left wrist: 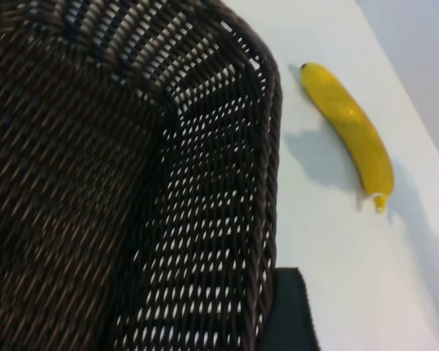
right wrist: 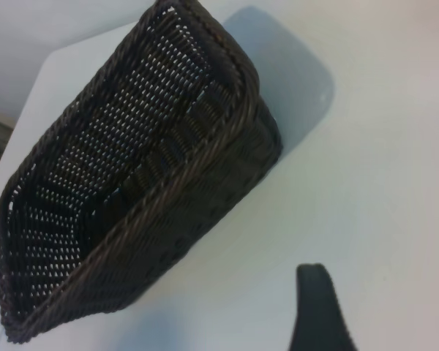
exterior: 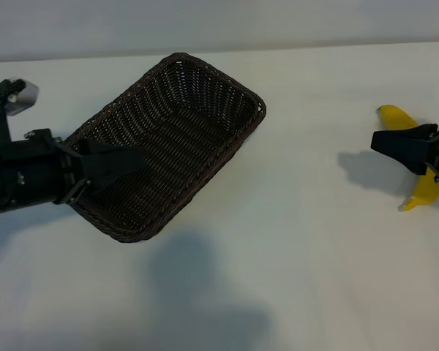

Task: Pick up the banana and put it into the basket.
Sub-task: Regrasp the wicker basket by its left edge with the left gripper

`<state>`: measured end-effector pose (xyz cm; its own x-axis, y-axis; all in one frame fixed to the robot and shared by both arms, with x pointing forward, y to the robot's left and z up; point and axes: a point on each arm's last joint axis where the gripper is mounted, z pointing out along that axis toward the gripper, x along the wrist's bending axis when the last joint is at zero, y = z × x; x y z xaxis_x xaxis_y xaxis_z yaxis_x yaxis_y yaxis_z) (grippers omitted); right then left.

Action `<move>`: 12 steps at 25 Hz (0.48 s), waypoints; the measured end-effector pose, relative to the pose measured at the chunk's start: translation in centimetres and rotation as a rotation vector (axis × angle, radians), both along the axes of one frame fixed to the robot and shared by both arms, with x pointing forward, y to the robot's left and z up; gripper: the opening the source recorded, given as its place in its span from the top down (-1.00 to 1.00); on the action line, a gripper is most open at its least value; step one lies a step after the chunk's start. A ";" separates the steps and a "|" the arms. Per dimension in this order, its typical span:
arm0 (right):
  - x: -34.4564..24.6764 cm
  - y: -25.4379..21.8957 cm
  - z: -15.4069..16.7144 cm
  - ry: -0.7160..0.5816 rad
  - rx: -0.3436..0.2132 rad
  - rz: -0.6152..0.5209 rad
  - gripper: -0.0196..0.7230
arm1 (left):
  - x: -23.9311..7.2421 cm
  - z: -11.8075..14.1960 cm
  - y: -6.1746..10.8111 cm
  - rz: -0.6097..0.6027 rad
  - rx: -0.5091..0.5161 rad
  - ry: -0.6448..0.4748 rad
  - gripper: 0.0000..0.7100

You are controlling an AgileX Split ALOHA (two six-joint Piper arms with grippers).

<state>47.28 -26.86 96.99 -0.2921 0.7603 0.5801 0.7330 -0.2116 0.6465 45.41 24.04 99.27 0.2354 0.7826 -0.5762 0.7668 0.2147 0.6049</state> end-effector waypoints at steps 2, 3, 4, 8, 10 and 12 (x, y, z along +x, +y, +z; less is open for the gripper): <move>0.0 0.0 0.0 0.000 0.000 0.000 -0.25 | -0.4 0.4 0.4 0.042 0.021 0.017 -0.62; 0.0 0.0 0.0 0.000 0.000 0.000 -0.25 | -0.7 0.6 0.6 0.064 0.030 0.030 -0.62; 0.0 0.0 0.0 0.000 0.000 0.000 -0.25 | -0.9 0.7 0.7 0.089 0.035 0.044 -0.62; 0.0 0.0 0.0 0.000 0.000 0.000 -0.25 | -1.7 0.8 1.5 0.154 0.089 0.109 -0.62; 0.0 0.0 0.0 0.000 0.000 0.000 -0.25 | -1.8 0.5 1.9 0.188 0.124 0.144 -0.62; 0.0 0.0 0.0 0.000 0.000 0.000 -0.25 | -1.9 0.3 2.3 0.220 0.153 0.174 -0.62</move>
<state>47.28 -26.86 96.99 -0.2921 0.7603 0.5801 0.7330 -0.2116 0.6465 43.50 26.30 99.53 -0.0411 0.8847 -0.4644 0.8069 0.3035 0.5067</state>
